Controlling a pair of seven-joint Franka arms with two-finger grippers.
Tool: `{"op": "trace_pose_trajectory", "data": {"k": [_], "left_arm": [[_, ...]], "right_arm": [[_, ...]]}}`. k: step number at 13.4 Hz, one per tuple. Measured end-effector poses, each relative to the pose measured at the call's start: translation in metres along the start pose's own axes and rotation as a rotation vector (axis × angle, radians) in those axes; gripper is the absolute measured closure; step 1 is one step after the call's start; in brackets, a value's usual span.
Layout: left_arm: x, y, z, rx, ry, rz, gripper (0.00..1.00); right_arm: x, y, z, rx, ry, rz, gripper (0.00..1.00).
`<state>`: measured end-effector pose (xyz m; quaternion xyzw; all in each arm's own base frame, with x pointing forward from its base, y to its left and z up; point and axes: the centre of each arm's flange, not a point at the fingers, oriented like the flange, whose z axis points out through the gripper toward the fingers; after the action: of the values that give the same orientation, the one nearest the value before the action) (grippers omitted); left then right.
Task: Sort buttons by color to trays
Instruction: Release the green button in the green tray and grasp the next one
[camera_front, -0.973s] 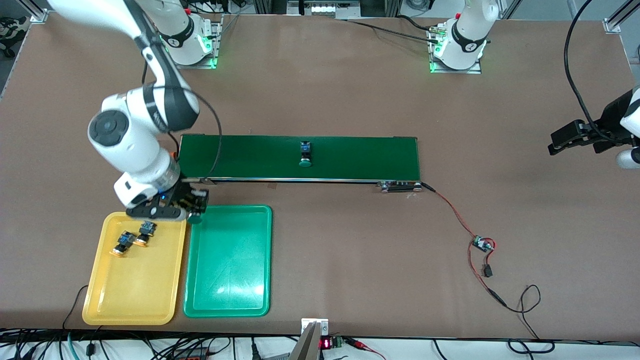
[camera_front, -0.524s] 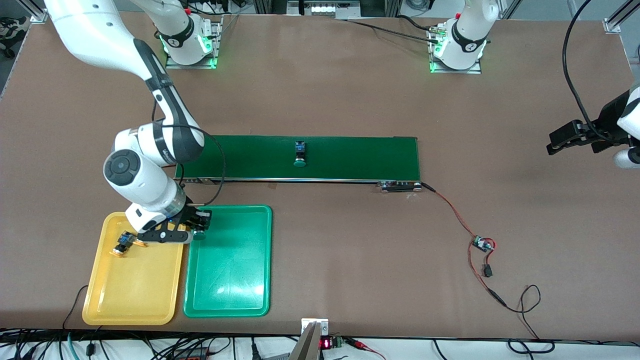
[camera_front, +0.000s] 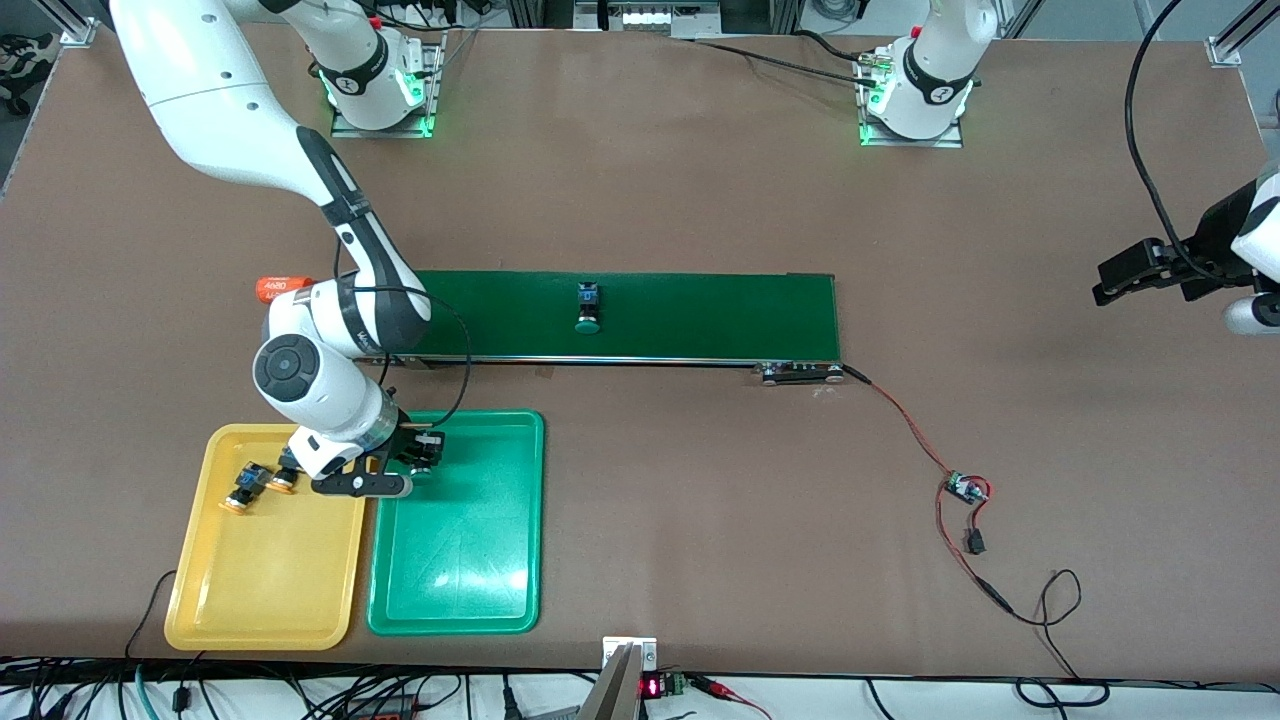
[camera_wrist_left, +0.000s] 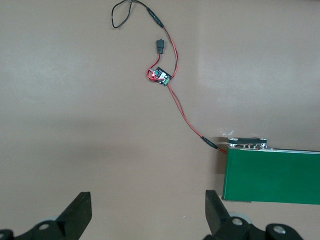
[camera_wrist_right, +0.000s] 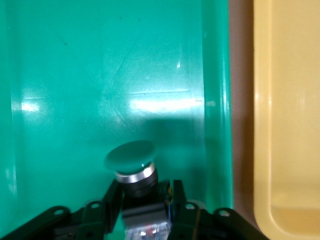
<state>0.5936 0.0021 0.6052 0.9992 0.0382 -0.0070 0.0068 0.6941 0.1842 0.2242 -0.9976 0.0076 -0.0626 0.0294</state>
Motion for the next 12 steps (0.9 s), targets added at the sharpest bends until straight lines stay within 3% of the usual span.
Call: {"op": "trace_pose_trajectory", "data": {"k": [3, 4, 6, 9, 12], "left_arm": [[-0.002, 0.0, -0.001, 0.001, 0.0, 0.0, 0.0], [-0.002, 0.0, 0.0, 0.001, -0.001, 0.0, 0.0], [-0.002, 0.0, 0.0, 0.001, -0.002, 0.0, 0.0], [-0.002, 0.0, 0.0, 0.001, -0.002, 0.0, 0.0], [-0.002, 0.0, 0.0, 0.001, -0.002, 0.0, 0.0]], "right_arm": [[-0.001, -0.003, 0.006, 0.006, 0.011, -0.004, 0.2], [-0.001, -0.004, 0.007, 0.006, 0.01, -0.005, 0.2], [-0.003, -0.009, 0.007, 0.007, 0.01, -0.012, 0.04], [-0.007, -0.017, -0.007, 0.009, 0.017, 0.019, 0.0], [-0.034, -0.019, -0.043, -0.005, 0.0, 0.047, 0.0]]}}
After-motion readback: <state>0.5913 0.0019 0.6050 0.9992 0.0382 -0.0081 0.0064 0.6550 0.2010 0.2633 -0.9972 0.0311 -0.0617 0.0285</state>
